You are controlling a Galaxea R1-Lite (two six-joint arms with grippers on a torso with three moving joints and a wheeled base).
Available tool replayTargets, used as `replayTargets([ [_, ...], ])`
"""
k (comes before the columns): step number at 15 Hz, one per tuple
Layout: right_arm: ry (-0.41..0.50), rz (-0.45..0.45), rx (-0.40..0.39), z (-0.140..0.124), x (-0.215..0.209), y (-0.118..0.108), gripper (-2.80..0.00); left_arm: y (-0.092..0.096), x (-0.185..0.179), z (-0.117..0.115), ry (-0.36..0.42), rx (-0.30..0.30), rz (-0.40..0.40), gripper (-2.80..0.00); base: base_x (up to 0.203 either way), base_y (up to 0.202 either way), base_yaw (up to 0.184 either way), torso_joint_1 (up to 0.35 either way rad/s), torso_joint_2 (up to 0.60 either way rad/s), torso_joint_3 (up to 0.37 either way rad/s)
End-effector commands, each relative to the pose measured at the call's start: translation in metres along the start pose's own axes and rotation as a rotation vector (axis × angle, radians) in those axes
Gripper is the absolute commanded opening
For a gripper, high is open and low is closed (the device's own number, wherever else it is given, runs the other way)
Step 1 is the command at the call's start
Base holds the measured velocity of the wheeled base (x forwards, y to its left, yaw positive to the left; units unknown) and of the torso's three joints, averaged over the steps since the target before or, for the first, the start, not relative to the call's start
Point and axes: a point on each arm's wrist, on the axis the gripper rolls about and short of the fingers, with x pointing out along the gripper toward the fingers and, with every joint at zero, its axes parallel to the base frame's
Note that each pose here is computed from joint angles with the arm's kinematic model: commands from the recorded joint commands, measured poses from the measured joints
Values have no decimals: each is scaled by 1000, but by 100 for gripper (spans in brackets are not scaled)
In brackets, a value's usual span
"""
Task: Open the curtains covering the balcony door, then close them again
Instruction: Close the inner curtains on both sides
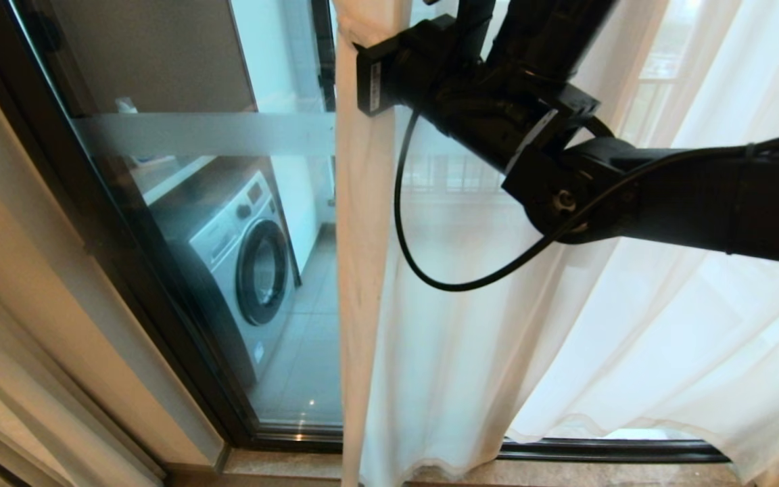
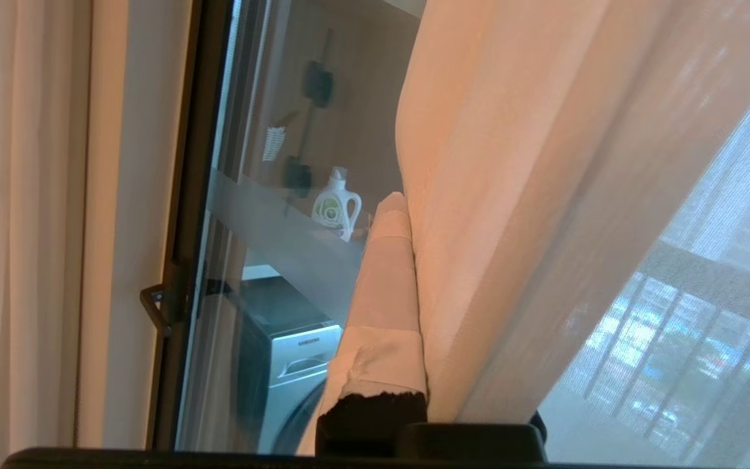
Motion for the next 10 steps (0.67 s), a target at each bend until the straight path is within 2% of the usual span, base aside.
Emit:
replayTargets([
  [1, 17, -11, -3, -7, 1, -1, -280, 0, 0, 0, 0, 0, 1, -280, 0, 0, 0, 0, 0, 0],
  [5, 16, -132, -10, -5, -2, -16, -280, 0, 0, 0, 0, 0, 1, -280, 0, 0, 0, 0, 0, 0],
  [10, 28, -274, -46, -5, -11, -54, -280, 0, 0, 0, 0, 0, 1, -280, 0, 0, 0, 0, 0, 0],
])
